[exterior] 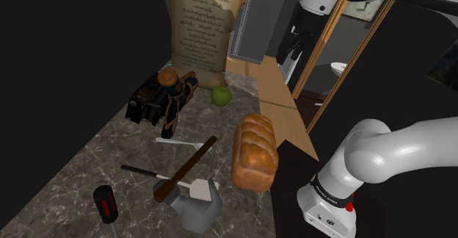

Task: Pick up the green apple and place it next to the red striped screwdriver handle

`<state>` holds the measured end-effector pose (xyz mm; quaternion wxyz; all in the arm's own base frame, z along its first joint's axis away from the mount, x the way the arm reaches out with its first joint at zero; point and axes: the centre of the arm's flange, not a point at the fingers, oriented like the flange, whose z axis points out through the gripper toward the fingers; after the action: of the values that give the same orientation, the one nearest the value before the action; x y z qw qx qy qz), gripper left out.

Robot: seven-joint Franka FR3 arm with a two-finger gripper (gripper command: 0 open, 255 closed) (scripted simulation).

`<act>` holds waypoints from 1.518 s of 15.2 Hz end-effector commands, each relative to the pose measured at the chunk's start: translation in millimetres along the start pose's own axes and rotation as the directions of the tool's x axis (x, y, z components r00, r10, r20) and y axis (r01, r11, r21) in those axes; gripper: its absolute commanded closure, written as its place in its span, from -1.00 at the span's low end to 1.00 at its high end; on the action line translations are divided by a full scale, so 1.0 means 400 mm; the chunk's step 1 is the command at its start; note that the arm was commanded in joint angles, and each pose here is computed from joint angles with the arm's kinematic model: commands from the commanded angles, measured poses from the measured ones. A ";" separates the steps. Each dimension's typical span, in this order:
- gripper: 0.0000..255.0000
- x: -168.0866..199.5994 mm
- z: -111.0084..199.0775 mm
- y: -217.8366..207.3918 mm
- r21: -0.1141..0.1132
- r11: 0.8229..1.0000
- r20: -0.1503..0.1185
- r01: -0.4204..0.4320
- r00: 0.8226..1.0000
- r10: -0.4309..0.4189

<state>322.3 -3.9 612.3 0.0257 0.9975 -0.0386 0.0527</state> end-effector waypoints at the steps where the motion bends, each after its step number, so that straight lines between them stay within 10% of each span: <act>1: -1.00 0.000 0.000 0.000 0.000 1.000 0.000 0.000 1.000 0.000; 6: -1.00 0.101 0.120 0.048 0.026 0.983 -0.022 0.179 0.984 -0.179; 12: -1.00 0.233 0.262 0.076 0.051 0.921 -0.053 0.387 0.922 -0.384; 23: -1.00 0.485 0.515 0.038 0.076 0.696 -0.122 0.714 0.699 -0.705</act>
<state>523.5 -48.5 440.0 -0.0120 0.9390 0.3340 0.0806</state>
